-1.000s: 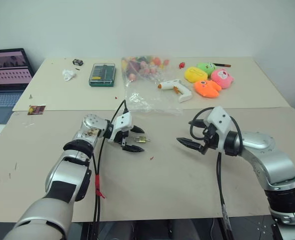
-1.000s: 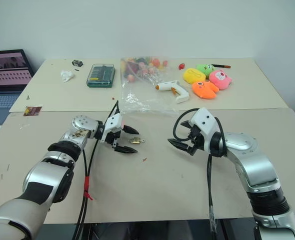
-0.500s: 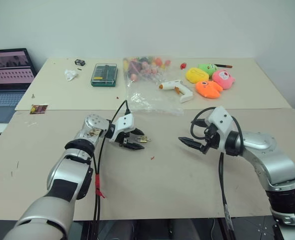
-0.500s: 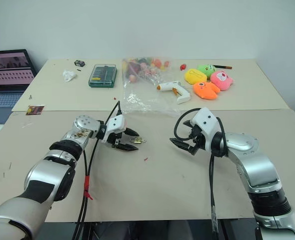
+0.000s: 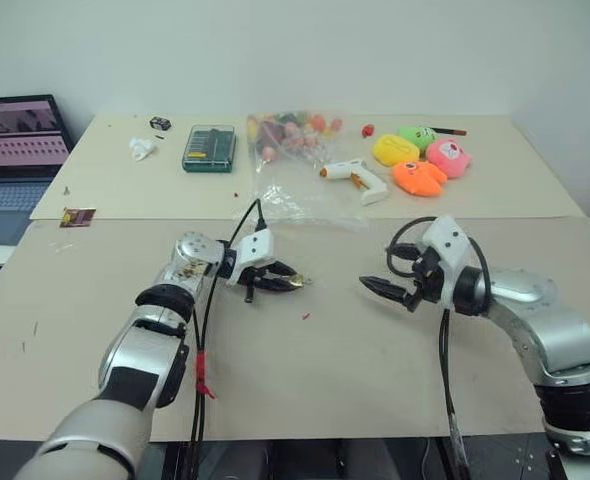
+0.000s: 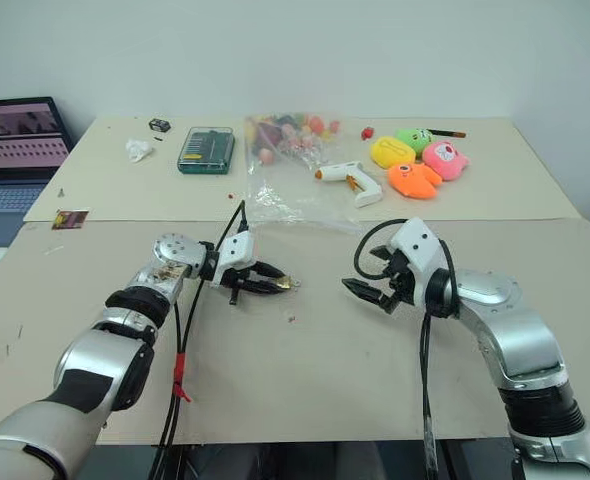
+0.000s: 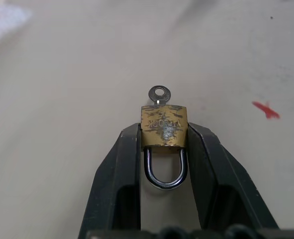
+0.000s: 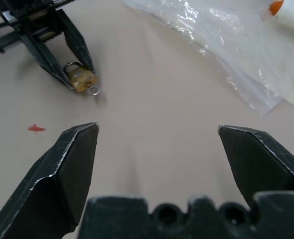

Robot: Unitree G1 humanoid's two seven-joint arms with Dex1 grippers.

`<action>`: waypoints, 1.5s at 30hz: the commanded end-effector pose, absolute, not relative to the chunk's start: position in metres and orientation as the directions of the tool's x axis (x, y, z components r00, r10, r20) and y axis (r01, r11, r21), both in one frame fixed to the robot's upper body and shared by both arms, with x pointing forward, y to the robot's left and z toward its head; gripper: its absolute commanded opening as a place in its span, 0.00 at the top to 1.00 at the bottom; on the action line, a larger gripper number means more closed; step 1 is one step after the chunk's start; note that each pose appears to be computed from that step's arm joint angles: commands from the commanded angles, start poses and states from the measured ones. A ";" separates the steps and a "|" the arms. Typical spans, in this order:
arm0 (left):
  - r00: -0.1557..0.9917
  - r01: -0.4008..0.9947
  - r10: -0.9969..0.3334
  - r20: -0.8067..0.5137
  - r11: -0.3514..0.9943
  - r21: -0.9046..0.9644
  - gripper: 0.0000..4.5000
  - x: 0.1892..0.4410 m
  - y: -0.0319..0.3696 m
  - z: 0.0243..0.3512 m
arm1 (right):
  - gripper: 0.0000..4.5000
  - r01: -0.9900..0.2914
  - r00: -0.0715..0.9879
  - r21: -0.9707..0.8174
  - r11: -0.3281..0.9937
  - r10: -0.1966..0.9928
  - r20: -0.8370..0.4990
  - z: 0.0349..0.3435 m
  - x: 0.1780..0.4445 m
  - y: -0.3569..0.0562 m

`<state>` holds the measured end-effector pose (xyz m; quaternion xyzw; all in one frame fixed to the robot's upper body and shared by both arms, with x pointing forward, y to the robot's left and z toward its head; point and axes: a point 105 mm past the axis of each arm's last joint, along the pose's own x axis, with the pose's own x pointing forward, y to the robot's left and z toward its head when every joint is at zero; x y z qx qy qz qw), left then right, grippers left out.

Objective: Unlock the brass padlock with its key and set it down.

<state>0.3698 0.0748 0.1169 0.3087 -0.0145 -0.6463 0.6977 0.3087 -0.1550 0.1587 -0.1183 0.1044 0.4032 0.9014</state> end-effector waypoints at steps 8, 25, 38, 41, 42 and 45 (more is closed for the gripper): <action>0.289 0.202 -0.955 -0.068 -0.009 0.979 0.82 0.305 0.084 0.171 | 0.00 -0.776 0.586 0.175 0.606 0.795 -0.158 0.182 0.281 -0.159; 0.377 0.085 -0.926 0.025 0.061 0.994 0.82 0.260 0.087 0.157 | 0.00 -0.889 0.434 0.112 0.444 0.895 -0.106 0.176 0.267 -0.091; 0.358 0.101 -0.933 0.027 0.068 0.993 0.82 0.256 0.078 0.151 | 0.00 -0.897 0.407 0.137 0.420 0.906 -0.115 0.167 0.267 -0.087; 0.353 0.100 -0.935 0.030 0.070 0.993 0.82 0.258 0.078 0.151 | 0.11 -0.903 0.391 0.148 0.404 0.914 -0.111 0.166 0.265 -0.082; 0.350 0.099 -0.936 0.030 0.069 0.993 0.82 0.258 0.077 0.152 | 0.15 -0.903 0.390 0.150 0.403 0.914 -0.108 0.167 0.265 -0.081; 0.345 0.095 -0.938 0.036 0.073 0.993 0.82 0.259 0.075 0.155 | 0.39 -0.904 0.388 0.151 0.400 0.916 -0.106 0.168 0.265 -0.078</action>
